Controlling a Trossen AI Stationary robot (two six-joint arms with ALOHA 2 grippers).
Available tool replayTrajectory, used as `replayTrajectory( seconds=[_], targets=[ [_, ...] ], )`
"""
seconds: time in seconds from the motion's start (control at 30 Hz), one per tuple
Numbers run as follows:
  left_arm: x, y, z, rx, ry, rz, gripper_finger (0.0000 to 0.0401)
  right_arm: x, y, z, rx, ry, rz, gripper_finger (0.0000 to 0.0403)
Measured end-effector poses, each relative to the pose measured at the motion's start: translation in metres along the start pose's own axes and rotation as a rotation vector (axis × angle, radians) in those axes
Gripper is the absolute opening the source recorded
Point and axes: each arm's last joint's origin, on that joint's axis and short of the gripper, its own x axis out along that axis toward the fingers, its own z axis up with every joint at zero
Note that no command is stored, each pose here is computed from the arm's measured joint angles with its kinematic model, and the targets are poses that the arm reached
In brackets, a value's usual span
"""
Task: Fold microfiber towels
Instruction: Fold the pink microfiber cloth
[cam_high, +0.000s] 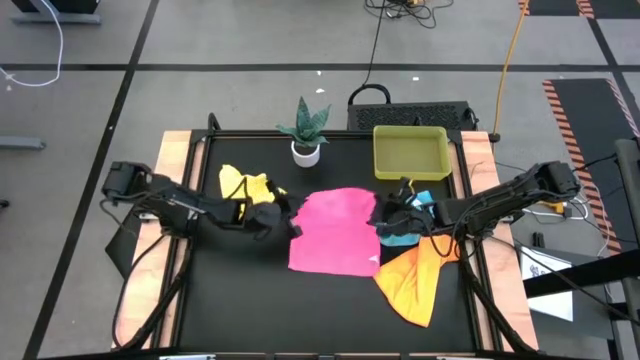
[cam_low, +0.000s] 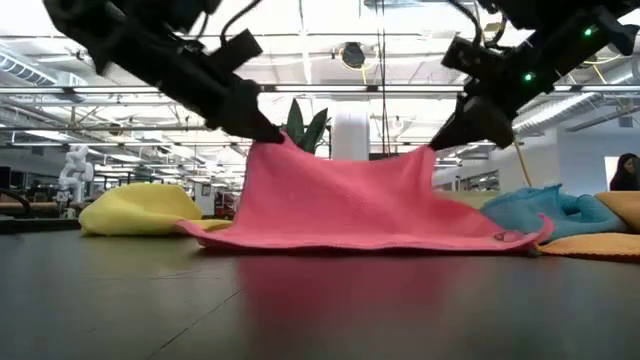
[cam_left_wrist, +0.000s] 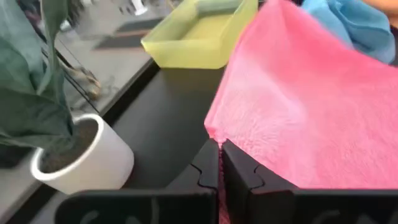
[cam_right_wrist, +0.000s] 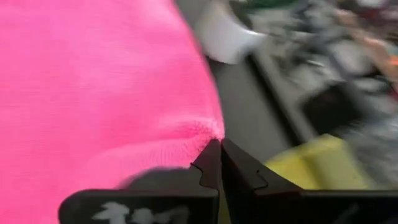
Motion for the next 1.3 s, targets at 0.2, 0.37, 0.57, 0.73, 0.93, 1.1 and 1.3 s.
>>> replayTrajectory(
  seconds=[0.2, 0.37, 0.57, 0.73, 0.93, 1.1, 1.3],
  targets=[
    [-0.020, -0.037, -0.019, 0.089, 0.013, -0.097, 0.0004, -0.007, 0.025, -0.013, -0.025, 0.033, 0.325, 0.0000],
    [-0.035, -0.065, -0.034, 0.122, 0.006, -0.188, 0.0009, -0.023, 0.049, -0.020, -0.059, 0.033, 0.487, 0.0000],
    [-0.054, -0.082, -0.033, 0.129, -0.067, -0.177, 0.0005, -0.046, 0.058, -0.009, -0.098, -0.069, 0.480, 0.0000],
    [-0.086, -0.086, -0.008, 0.114, -0.187, -0.182, 0.0009, -0.073, 0.060, 0.028, -0.067, -0.206, 0.527, 0.0000],
    [-0.146, -0.088, 0.023, 0.014, -0.336, -0.505, 0.0011, -0.108, 0.067, 0.064, 0.024, -0.369, 0.900, 0.0000],
    [-0.192, -0.092, 0.044, -0.117, -0.407, -0.767, 0.0005, -0.137, 0.072, 0.080, 0.072, -0.597, 1.169, 0.0000],
    [-0.203, -0.094, 0.047, -0.128, -0.388, -0.712, 0.0011, -0.146, 0.062, 0.089, 0.167, -0.710, 1.114, 0.0000]
  ],
)
